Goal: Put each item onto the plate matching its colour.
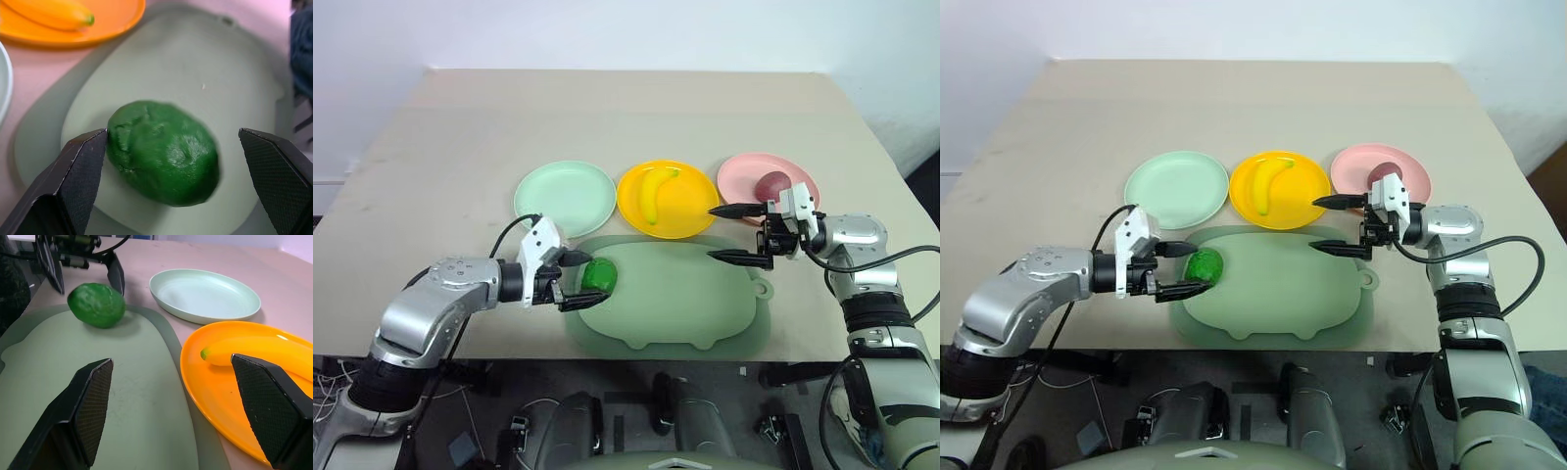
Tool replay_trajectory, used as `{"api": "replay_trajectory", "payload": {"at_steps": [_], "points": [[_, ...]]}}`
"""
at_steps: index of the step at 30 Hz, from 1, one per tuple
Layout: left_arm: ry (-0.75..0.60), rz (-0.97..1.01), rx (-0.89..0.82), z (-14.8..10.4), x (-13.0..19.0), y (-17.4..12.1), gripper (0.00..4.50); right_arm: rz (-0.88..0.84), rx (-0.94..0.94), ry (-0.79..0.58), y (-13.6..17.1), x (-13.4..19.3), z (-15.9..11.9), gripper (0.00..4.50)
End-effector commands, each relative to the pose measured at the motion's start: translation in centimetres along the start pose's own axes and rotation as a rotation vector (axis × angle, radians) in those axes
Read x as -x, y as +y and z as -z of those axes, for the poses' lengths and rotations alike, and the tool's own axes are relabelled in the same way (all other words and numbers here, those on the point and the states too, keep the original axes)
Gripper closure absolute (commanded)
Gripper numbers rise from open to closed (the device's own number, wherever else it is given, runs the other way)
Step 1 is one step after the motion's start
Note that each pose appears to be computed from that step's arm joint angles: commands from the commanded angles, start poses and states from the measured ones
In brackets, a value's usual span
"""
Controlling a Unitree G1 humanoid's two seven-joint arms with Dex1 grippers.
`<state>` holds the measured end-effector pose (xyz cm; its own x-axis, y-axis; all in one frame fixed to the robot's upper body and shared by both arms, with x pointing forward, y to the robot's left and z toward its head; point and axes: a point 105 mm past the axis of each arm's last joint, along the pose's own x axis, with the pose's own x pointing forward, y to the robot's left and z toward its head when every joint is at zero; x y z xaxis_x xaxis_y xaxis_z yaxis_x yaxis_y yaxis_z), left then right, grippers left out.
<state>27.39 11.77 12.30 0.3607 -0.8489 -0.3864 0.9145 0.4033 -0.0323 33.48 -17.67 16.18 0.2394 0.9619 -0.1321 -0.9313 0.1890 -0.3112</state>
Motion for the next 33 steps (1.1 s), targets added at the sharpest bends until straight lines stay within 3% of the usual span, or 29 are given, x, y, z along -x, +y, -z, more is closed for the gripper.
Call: {"api": "replay_trajectory", "payload": {"at_steps": [1,7,18,33], "points": [[0.015,0.002,-0.059,0.0,-0.4,-0.4,0.0,0.009,0.057,-0.005,-0.3,0.3,-1.2,0.44],[-0.054,0.022,-0.046,-0.7,-0.7,-0.6,1.27,0.011,0.052,0.001,-0.3,0.3,-1.1,0.39],[-0.091,-0.036,-0.097,-2.3,0.9,1.1,1.28,0.021,0.058,0.0,-0.6,-0.1,-0.9,0.39],[-0.171,-0.507,-0.141,-5.9,4.1,11.8,1.28,-0.024,0.079,-0.013,0.0,0.0,-1.3,0.39]]}}
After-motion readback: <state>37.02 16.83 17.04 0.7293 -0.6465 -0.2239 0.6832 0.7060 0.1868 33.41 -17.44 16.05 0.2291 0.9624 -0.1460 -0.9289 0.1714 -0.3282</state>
